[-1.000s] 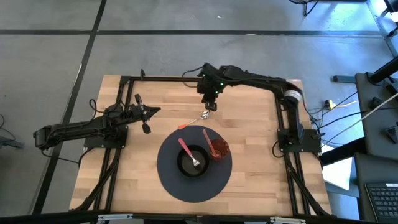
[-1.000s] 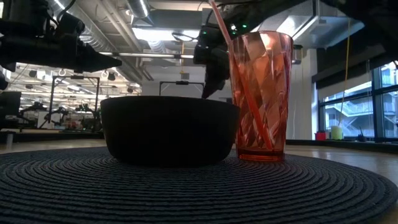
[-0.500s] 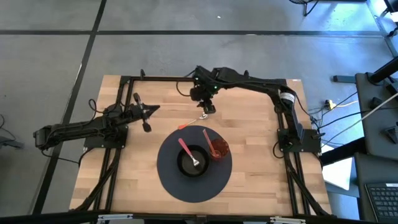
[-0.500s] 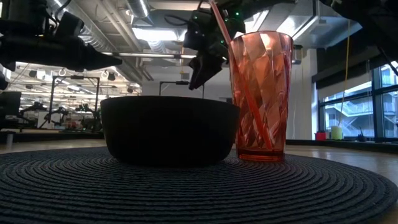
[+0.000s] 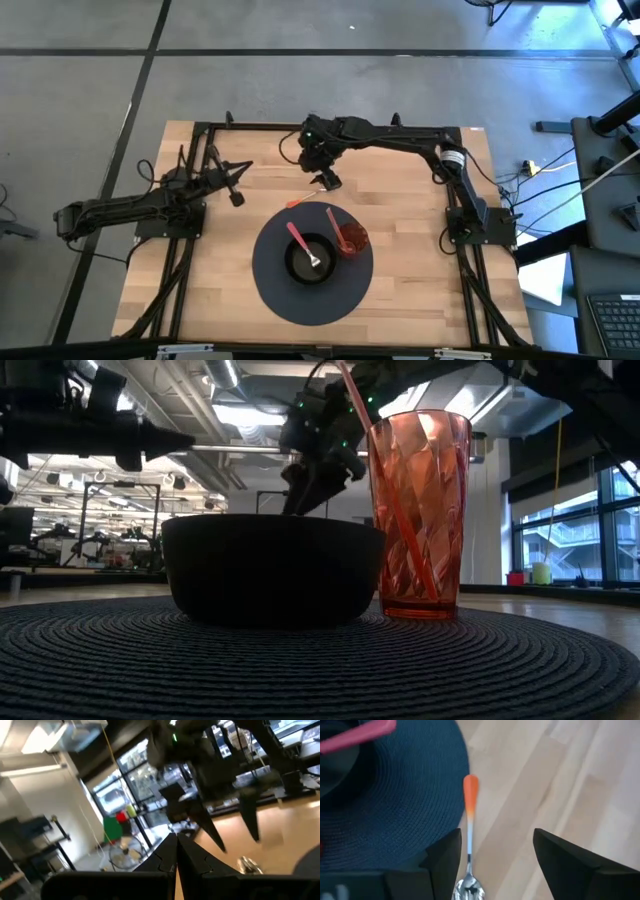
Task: Pick & Place Utensil
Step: Put the orange spoon into the black bowl
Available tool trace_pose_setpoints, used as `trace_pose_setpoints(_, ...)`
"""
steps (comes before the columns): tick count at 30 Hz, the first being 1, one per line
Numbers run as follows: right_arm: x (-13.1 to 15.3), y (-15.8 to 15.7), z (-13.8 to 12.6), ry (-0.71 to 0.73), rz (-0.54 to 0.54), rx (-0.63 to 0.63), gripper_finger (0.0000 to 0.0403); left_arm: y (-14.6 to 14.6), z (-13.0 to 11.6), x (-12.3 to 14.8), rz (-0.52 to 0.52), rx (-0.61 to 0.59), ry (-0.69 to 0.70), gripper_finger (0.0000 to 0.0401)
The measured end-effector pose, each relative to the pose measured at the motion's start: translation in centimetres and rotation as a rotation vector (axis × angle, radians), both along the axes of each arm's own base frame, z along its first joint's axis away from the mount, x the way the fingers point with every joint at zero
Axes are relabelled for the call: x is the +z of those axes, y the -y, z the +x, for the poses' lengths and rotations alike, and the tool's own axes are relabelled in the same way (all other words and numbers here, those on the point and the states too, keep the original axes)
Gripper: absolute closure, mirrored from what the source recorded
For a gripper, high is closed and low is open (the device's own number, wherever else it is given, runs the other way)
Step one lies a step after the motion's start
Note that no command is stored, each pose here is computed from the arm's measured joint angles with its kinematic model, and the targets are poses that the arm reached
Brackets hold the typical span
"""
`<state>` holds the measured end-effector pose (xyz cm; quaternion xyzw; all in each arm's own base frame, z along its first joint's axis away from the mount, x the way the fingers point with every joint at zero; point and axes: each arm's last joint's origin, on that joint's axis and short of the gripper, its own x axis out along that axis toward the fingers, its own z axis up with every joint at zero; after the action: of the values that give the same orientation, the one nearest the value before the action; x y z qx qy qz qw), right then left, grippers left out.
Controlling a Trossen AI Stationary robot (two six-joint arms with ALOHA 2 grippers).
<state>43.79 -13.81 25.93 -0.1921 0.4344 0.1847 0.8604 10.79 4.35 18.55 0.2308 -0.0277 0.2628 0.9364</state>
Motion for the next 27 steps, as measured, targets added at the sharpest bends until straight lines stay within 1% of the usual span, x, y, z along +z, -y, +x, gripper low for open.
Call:
trace_pose_setpoints(5,-2.2,-0.5,0.9,-0.052,0.006,0.021,0.016,0.0,0.0,0.3,0.083,0.016,-0.016,0.0397)
trace_pose_setpoints(12,-3.8,-1.2,1.4,-0.095,0.007,0.037,0.016,0.0,0.0,0.3,0.129,0.023,-0.04,0.0397)
trace_pose_setpoints(16,-5.0,-1.4,1.8,-0.121,0.013,0.048,0.016,0.0,-0.1,0.4,0.133,0.024,-0.03,0.0397)
trace_pose_setpoints(22,-6.9,-1.7,2.1,-0.17,0.014,0.082,0.016,0.0,-0.1,0.3,0.106,0.018,-0.021,0.0397)
trace_pose_setpoints(27,-7.8,-2.4,2.4,-0.201,0.007,0.109,0.016,0.0,0.0,0.3,0.095,0.011,-0.015,0.0397)
